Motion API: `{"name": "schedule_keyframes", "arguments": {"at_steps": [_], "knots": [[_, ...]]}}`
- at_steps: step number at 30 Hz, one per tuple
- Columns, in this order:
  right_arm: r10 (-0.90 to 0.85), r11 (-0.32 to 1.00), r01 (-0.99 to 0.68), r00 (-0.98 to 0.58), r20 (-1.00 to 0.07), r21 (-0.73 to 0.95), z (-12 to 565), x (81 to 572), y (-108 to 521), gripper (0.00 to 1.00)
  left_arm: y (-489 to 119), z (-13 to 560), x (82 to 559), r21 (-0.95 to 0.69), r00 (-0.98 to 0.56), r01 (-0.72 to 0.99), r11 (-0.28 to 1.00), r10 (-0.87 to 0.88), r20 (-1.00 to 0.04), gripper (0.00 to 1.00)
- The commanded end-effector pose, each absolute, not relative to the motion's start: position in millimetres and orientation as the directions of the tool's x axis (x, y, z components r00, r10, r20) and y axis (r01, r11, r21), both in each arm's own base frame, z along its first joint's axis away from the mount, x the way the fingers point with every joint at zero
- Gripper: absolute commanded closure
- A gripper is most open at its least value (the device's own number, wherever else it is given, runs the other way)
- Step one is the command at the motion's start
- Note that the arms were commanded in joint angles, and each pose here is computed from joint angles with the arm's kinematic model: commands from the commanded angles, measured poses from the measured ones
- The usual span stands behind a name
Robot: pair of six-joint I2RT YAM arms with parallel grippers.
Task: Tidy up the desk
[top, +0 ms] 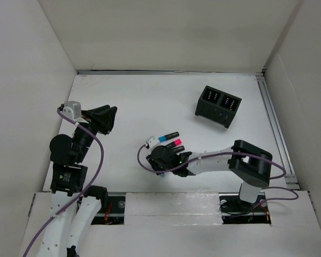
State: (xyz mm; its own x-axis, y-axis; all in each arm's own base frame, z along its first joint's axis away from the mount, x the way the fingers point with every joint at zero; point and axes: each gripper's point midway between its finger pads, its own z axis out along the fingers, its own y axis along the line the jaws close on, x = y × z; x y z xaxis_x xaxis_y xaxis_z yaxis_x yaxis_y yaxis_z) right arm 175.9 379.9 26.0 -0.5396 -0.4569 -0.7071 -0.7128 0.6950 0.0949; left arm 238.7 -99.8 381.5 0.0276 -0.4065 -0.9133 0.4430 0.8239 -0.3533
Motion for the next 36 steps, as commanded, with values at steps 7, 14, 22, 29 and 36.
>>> {"name": "schedule_keyframes", "arguments": {"at_steps": [7, 14, 22, 29, 36], "knots": [[-0.418, 0.790, -0.613, -0.541, -0.730, 0.002, 24, 197, 378, 0.90, -99, 394, 234, -0.327, 0.079, 0.464, 0.823, -0.406, -0.911, 0.67], [-0.104, 0.841, -0.532, -0.333, -0.937, 0.095, 195, 255, 359, 0.88, -102, 395, 233, -0.327, 0.076, 0.479, 0.815, -0.409, -0.909, 0.67], [0.206, 0.975, -0.063, -0.111, -0.972, 0.214, 295, 385, 190, 0.86, -102, 395, 231, -0.326, 0.078, 0.481, 0.814, -0.410, -0.909, 0.67], [0.280, 0.908, 0.323, 0.005, -0.960, 0.267, 285, 453, 48, 0.86, -100, 397, 230, -0.324, 0.085, 0.478, 0.817, -0.410, -0.908, 0.67], [0.306, 0.862, 0.420, 0.019, -0.952, 0.285, 260, 476, -14, 0.85, -101, 399, 228, -0.320, 0.090, 0.487, 0.813, -0.411, -0.907, 0.67]]}}
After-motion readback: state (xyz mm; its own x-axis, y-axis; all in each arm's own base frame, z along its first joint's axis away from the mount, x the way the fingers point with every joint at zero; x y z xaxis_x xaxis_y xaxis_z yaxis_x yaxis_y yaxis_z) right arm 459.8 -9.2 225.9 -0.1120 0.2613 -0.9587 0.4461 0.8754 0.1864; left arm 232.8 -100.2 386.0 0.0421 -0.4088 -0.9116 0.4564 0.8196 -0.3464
